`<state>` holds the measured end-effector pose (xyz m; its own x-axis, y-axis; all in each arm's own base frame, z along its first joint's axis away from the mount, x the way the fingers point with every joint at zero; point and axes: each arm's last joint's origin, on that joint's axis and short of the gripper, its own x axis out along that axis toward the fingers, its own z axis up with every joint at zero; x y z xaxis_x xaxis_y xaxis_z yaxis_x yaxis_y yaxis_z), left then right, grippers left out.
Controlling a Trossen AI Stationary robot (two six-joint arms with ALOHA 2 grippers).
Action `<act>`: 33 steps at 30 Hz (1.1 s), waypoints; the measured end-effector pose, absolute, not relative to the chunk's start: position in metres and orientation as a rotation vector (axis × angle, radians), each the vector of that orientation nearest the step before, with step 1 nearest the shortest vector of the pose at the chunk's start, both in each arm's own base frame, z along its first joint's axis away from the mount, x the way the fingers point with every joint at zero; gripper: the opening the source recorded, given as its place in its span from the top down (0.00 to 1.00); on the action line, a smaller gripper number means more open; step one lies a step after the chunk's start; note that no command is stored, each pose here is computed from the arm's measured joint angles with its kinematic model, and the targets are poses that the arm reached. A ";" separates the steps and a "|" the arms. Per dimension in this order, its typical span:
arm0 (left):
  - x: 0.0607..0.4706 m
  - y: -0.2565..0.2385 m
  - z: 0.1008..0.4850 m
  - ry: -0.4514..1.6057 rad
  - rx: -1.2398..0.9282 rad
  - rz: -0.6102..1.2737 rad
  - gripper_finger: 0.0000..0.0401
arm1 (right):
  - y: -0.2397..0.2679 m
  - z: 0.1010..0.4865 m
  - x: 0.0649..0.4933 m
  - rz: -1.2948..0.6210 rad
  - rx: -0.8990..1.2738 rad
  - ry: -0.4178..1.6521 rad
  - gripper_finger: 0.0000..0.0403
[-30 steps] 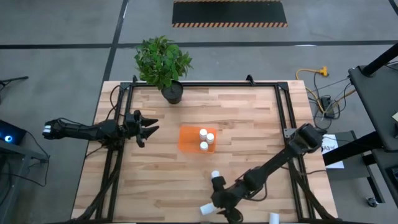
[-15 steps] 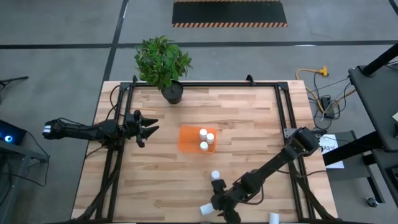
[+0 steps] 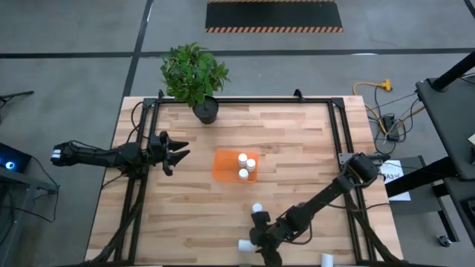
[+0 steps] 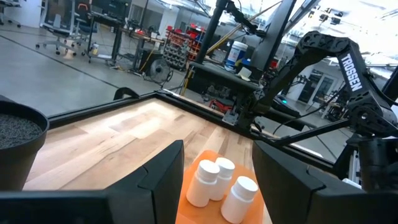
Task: Pick and place pill bottles into a basket
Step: Adjust the white pill bottles on the table
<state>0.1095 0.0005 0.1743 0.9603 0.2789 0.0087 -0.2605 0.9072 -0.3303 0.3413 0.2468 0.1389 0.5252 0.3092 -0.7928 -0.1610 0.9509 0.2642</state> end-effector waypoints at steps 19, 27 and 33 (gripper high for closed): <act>0.110 0.001 0.174 -0.056 -0.333 0.279 0.57 | 0.251 0.141 0.341 0.185 0.361 0.974 0.40; 0.110 0.001 0.174 -0.056 -0.333 0.279 0.57 | 0.252 0.141 0.340 0.189 0.359 0.975 0.41; 0.110 0.001 0.174 -0.056 -0.333 0.279 0.57 | 0.252 0.140 0.340 0.188 0.350 0.980 0.41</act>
